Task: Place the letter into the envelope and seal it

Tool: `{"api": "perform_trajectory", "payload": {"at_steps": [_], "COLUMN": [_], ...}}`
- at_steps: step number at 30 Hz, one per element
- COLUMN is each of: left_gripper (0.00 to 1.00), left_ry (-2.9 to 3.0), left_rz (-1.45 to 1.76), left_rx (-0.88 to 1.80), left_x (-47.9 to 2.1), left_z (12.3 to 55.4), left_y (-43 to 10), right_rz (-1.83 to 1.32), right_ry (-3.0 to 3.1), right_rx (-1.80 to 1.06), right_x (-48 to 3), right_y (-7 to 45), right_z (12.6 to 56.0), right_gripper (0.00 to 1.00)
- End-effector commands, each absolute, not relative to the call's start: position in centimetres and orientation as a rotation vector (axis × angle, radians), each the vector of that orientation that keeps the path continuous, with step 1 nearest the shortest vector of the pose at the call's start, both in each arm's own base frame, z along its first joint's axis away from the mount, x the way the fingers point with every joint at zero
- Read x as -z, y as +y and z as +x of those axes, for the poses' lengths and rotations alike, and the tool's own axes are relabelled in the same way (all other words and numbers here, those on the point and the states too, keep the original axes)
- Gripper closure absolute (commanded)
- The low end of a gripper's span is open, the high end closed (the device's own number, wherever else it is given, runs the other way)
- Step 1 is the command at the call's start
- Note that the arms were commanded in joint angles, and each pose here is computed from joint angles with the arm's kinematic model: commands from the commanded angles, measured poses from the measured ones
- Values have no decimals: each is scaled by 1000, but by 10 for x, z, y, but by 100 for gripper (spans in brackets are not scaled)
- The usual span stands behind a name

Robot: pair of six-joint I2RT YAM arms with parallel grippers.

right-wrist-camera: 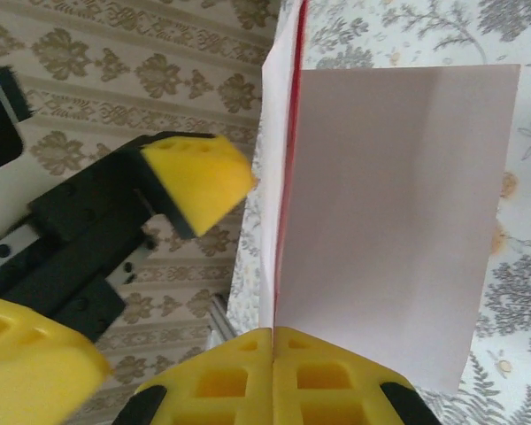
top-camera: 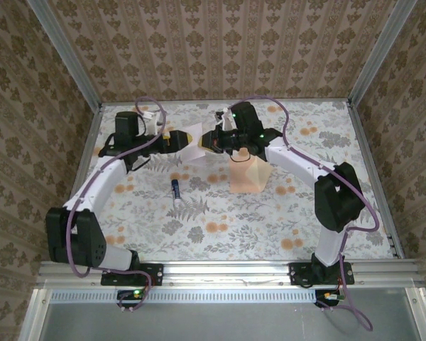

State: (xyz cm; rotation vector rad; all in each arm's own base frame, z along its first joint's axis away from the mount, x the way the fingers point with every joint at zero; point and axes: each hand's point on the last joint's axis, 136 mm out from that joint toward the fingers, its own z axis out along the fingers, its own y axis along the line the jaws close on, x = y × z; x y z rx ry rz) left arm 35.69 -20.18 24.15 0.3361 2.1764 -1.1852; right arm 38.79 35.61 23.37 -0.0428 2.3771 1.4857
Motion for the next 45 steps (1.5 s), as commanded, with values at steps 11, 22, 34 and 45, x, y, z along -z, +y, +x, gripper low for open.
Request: {"api": "perform_trajectory", "payload": {"at_steps": [11, 22, 34, 45], "left_gripper": [10, 28, 57, 83], "left_ry": [2127, 2059, 2018, 2001], "left_rz": [344, 341, 348, 344], "left_rx": [1237, 1360, 1391, 1389], "left_x": [-251, -266, -280, -289], "left_z": [372, 368, 363, 362], "left_y": [-216, -224, -225, -222], "right_rz": [-77, -69, -49, -38], "right_ry": [2255, 2259, 2278, 2281], "right_rx": [-1581, -1572, -1544, -1531], "right_x": [-272, -268, -256, -251], "right_y": [356, 356, 354, 351], "right_z": [375, 378, 382, 384], "right_gripper": [100, 100, 100, 96]}}
